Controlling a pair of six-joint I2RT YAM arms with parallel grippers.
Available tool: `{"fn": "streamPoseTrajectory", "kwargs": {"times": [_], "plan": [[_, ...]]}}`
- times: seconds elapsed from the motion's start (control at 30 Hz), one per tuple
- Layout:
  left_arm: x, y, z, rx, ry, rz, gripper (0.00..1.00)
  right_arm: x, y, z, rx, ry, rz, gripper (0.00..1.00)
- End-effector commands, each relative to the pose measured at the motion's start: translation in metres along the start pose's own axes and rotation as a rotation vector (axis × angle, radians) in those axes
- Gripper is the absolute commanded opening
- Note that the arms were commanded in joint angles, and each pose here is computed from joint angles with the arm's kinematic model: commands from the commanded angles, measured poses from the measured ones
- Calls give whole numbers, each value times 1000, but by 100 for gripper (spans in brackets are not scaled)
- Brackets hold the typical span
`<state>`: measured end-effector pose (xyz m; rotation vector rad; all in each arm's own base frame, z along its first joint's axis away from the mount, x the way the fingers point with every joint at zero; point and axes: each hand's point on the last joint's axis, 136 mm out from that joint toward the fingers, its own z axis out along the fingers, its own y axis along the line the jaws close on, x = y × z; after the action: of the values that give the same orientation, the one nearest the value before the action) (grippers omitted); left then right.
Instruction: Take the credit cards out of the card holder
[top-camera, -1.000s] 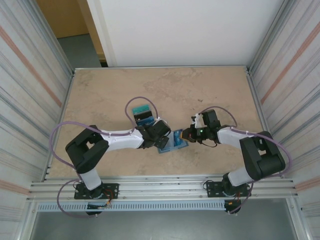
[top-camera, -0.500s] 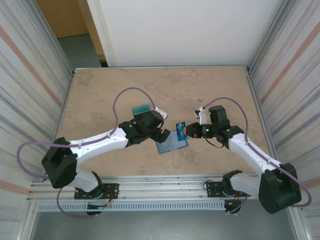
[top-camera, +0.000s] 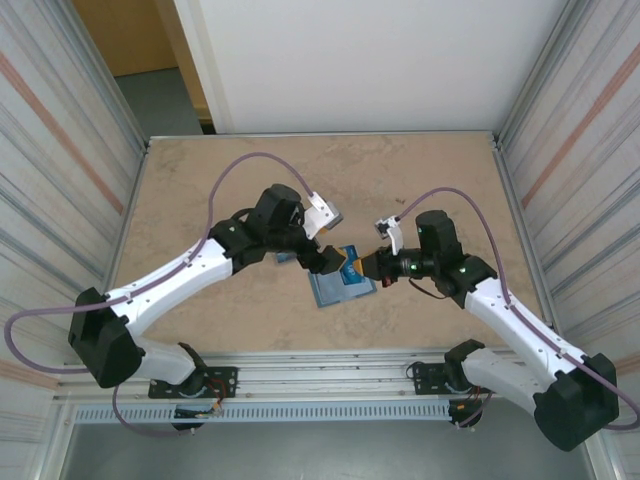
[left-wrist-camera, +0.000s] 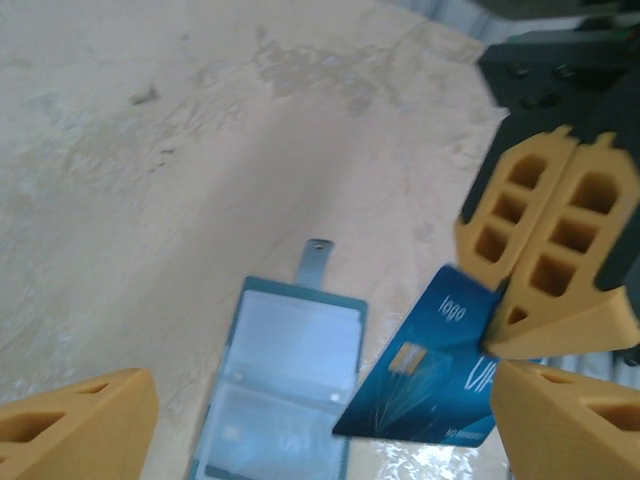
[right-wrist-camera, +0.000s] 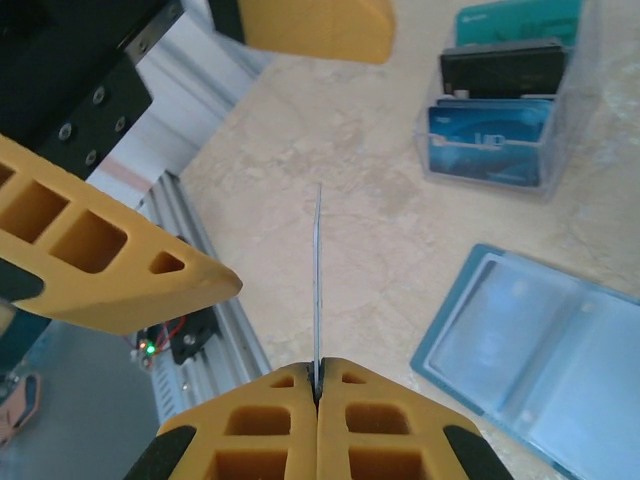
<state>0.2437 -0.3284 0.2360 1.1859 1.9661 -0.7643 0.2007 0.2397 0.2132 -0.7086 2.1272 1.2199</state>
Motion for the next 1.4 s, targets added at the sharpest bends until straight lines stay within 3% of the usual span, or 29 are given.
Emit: {"fn": "streamPoseTrajectory", "kwargs": {"times": [0.0,0.27,0.63,0.77,0.9,1.07,1.2,1.37], "plan": [[-4,-24,-9,155,11,76,81,-5,26,-4,-94,17,-100,5],[4,-50,-12,319,32,102,56,-7,36,-4,-133,33,-140,6],[12,-60,-12,390,50,95,0,-10,37,-1,-144,42,-156,7],[12,-60,-13,385,46,96,0,-14,32,-3,-106,20,-151,18],[9,-47,-18,301,6,78,0,-22,20,-11,-43,-51,-119,44],[-11,-14,-40,88,-183,-19,0,-36,7,-26,-1,-179,-56,61],[-17,19,-66,-87,-334,-174,0,-45,2,-27,-13,-277,-6,65],[-15,34,-90,-147,-534,-332,0,-57,-4,-23,-46,-360,58,61]]}}
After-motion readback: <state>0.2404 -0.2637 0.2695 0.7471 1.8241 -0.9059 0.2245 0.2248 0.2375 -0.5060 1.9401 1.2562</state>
